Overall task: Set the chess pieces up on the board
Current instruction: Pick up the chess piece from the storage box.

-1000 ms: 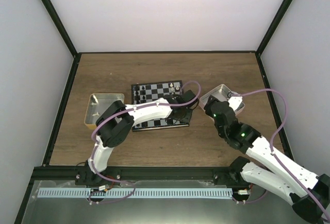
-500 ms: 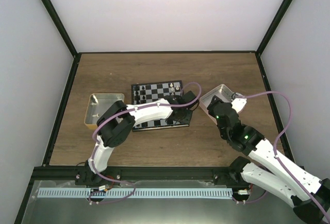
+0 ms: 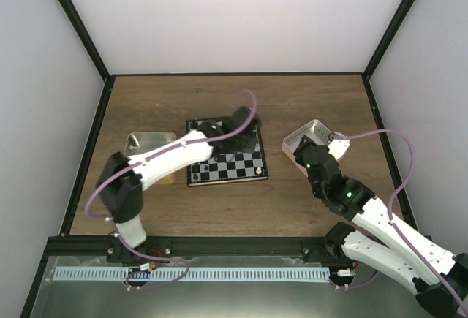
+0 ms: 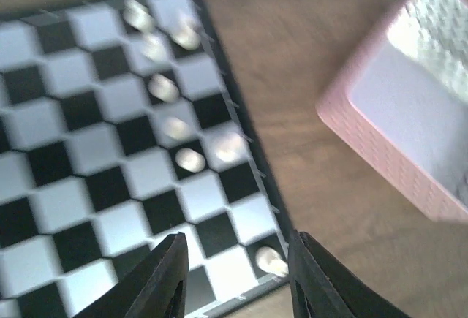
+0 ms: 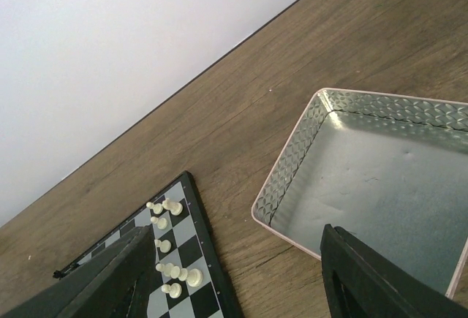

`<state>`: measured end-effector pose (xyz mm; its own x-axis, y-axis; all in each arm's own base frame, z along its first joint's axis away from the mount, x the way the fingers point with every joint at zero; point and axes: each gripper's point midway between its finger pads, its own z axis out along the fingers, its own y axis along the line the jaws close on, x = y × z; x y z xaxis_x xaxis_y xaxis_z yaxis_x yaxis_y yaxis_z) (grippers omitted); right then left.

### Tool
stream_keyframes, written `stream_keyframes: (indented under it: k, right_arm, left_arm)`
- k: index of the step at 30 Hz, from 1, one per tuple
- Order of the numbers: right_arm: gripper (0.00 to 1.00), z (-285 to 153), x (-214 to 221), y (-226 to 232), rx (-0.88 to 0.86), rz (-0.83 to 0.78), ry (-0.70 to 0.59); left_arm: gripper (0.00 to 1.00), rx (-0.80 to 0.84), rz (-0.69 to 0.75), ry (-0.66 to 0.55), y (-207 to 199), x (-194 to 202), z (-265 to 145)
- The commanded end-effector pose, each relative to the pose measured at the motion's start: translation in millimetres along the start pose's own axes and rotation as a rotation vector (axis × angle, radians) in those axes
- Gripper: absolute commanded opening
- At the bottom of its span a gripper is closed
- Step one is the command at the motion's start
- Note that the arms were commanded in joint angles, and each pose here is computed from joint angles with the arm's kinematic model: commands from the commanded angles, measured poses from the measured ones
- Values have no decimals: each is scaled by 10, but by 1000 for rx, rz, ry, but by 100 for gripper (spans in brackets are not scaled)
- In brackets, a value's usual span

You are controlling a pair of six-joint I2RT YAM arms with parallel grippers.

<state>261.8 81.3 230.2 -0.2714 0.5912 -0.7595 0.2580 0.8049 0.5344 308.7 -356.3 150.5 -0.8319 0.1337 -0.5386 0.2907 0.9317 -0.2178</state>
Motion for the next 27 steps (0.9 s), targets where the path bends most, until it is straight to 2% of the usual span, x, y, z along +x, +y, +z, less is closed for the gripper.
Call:
stream_keyframes:
  k: [1, 4, 8, 13, 17, 22, 27]
  right_arm:
    - [64, 11, -95, -4, 15, 25, -46]
    - [63, 37, -61, 20, 12, 20, -34]
    - [64, 80, -2, 53, 7, 12, -15]
    - [64, 132, 59, 104, 1, 2, 6]
    - [64, 151, 87, 135, -4, -4, 19]
    - [64, 167, 117, 152, -8, -13, 31]
    - [64, 166, 123, 160, -14, -9, 35]
  left_arm:
    - [41, -146, -149, -134, 770, -343, -265]
    - [41, -236, -291, -185, 1399, -384, -384]
    - [42, -276, -511, -260, 2128, -250, -492]
    - [45, -305, -731, -316, 2691, 53, -543]
    - [48, -293, -832, -347, 2958, 211, -550]
    - [49, -168, -945, -278, 3047, 374, -342]
    - [42, -152, -1039, -223, 3123, 509, -152]
